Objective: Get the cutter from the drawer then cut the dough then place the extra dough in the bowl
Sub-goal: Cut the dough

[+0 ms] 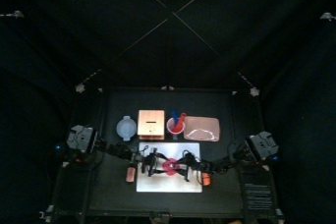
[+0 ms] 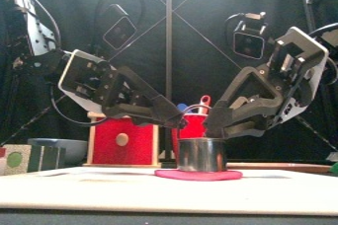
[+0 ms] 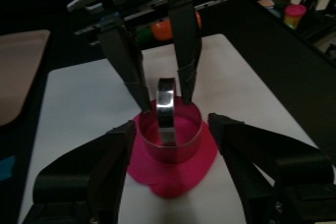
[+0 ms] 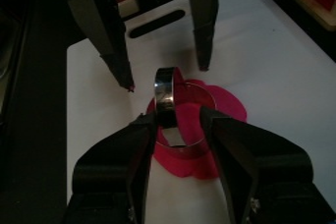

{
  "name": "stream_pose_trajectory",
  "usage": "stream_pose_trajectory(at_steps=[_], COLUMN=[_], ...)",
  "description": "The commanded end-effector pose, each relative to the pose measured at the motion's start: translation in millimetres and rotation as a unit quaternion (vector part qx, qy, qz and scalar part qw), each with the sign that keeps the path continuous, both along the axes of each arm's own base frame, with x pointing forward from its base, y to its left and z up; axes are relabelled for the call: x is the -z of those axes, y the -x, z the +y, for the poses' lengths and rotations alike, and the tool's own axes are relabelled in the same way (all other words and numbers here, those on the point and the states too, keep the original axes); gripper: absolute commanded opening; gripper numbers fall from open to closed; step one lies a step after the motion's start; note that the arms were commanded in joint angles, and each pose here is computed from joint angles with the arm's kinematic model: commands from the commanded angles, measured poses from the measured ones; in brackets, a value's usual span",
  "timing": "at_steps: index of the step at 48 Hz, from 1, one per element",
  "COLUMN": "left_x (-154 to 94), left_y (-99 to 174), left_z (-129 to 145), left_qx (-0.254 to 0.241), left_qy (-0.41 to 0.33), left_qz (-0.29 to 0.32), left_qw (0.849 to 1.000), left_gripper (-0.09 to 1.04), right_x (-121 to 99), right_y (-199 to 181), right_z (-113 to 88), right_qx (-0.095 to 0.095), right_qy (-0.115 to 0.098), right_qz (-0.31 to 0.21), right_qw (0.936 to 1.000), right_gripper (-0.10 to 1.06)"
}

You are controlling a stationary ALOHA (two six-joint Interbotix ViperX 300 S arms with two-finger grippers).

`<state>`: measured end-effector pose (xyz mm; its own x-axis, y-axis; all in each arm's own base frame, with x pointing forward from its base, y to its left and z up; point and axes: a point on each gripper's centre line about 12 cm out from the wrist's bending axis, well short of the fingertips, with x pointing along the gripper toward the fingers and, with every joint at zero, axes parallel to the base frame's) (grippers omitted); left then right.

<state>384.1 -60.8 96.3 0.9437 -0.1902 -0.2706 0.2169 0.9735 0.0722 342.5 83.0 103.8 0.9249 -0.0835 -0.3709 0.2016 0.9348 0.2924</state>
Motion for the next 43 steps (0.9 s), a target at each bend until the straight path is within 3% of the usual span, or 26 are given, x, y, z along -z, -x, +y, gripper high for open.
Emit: stream_pose_trajectory(at_steps=[1,13,27,43], left_x=[-11.4,-1.4,3.2,5.7], left_y=[-7.5,-8.2,-10.0,-8.5], left_z=[-5.0,1.4,2.2,6.0], left_qx=[0.02,0.017,0.011,-0.004], left_qy=[0.006,0.004,0.006,0.007], left_qz=[-0.02,-0.007,0.001,0.022], left_qw=[1.0,1.0,1.0,1.0], left_gripper=[0.85,0.59,0.59,0.59], right_x=[-12.5,-14.0,-9.7,-9.2], right_y=[-5.6,-5.4,-1.1,1.6], right_z=[2.8,5.9,4.2,3.7], right_qx=[0.0,-0.005,-0.006,-0.02], right_qy=[-0.006,-0.005,-0.002,0.008], right_qz=[-0.022,-0.024,-0.017,-0.016], right_qw=[0.9997,0.9997,0.9998,0.9996], right_gripper=[0.78,0.78,0.76,0.54])
